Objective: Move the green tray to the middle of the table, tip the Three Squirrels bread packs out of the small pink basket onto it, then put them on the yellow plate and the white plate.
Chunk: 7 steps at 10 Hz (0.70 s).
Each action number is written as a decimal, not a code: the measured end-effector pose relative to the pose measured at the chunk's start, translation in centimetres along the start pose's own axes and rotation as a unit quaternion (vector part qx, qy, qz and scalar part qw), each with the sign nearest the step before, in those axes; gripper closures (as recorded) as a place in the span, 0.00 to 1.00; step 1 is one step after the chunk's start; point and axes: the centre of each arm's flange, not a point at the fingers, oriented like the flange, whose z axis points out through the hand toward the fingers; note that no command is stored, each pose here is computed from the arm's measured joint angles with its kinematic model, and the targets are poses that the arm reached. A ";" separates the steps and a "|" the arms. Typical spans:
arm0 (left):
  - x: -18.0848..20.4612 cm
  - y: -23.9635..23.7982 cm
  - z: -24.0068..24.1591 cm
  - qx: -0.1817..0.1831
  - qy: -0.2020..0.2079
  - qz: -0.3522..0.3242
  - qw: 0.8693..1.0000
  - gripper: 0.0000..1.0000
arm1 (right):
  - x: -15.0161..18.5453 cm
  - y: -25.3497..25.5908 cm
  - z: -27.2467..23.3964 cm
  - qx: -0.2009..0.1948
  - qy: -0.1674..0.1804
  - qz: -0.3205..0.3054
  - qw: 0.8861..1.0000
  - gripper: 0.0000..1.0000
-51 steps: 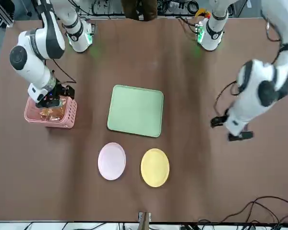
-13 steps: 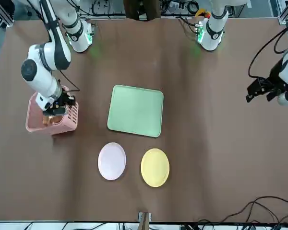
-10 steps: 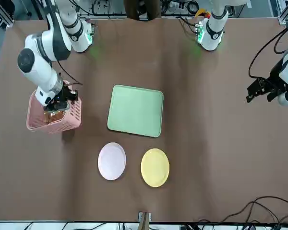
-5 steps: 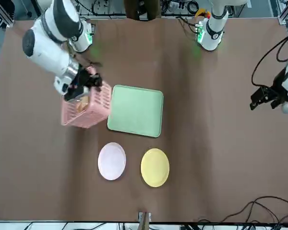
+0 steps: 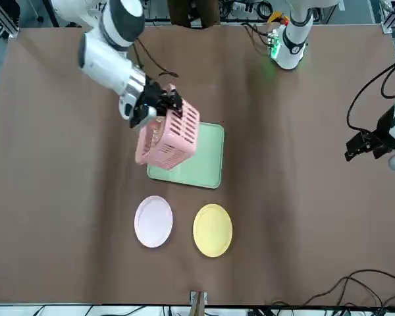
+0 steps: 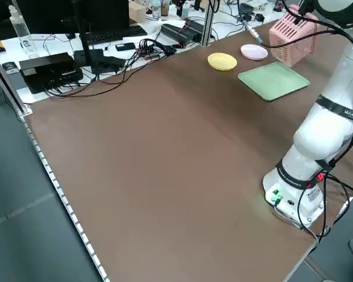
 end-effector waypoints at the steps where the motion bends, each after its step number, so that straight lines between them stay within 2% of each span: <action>1: 0.0 0.2 -0.1 0.000 -0.001 0.002 1.000 0.00 | -0.4 -1.1 1.6 0.022 -0.002 0.006 1.000 0.93; 3: -0.1 1.0 -0.1 -0.002 -0.001 0.008 1.000 0.00 | -1.6 -1.9 4.2 0.093 -0.007 0.003 0.996 0.93; 7: -0.6 4.3 0.3 -0.008 -0.010 0.036 0.999 0.00 | -3.0 0.7 9.7 0.217 0.022 0.001 0.976 0.93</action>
